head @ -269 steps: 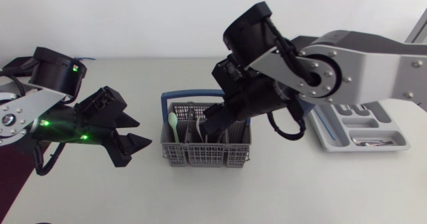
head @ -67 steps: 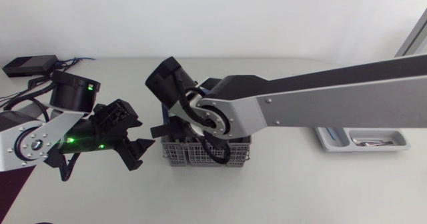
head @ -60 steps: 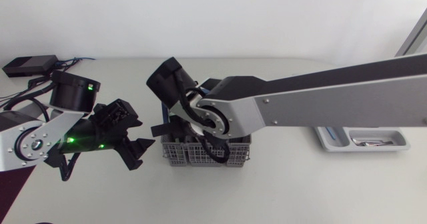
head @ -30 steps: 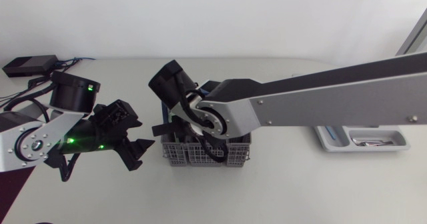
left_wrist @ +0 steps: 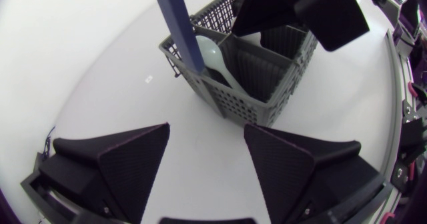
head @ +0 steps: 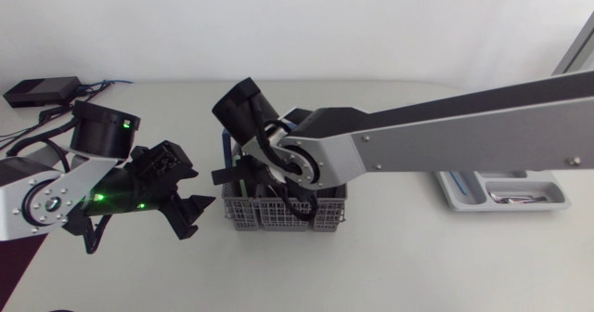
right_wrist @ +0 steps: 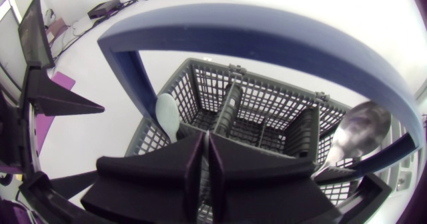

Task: Unload the cutlery basket into the drawer organizer.

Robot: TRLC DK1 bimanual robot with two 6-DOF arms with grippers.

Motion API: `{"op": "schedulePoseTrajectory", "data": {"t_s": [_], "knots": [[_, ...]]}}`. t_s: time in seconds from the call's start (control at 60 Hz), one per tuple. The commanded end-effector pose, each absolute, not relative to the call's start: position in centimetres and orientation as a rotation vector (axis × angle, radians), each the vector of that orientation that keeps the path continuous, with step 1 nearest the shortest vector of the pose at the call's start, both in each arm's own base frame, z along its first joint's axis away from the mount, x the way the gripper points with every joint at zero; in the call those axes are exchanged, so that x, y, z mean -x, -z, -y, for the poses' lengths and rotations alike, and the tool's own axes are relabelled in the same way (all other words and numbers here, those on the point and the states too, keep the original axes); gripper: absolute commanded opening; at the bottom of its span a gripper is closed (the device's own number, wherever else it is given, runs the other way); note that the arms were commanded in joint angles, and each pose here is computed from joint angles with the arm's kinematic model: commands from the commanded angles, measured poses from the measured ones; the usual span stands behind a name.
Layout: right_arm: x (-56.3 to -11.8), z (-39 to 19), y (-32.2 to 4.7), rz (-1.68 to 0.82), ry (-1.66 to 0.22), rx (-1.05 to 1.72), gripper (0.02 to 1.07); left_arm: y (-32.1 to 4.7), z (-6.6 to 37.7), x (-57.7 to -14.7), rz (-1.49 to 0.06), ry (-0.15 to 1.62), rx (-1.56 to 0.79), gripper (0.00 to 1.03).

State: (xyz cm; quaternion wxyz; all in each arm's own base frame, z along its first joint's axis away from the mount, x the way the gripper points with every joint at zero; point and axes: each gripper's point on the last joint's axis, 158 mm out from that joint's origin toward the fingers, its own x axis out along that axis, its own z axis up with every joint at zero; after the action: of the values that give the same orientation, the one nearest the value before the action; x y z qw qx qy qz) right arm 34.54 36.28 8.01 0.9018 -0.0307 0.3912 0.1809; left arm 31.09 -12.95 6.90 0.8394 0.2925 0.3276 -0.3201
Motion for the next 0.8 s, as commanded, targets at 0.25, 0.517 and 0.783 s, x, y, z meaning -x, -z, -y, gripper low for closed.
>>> {"op": "schedulePoseTrajectory", "data": {"t_s": [0.25, 0.517, 0.783], "knots": [[-32.6, -35.0, -9.0, -0.786, -0.415, 0.105, 0.08, -5.2, 12.3, -30.4, -0.732, 0.68, -0.631, 0.78], [-31.3, -34.7, -10.3, -0.76, -0.463, 0.105, 0.08, -5.1, 12.5, -30.3, -0.733, 0.685, -0.628, 0.78], [-29.4, -35.2, -11.1, -0.762, -0.57, 0.054, 0.08, -5.2, 12.8, -30.2, -0.73, 0.69, -0.629, 0.78]]}}
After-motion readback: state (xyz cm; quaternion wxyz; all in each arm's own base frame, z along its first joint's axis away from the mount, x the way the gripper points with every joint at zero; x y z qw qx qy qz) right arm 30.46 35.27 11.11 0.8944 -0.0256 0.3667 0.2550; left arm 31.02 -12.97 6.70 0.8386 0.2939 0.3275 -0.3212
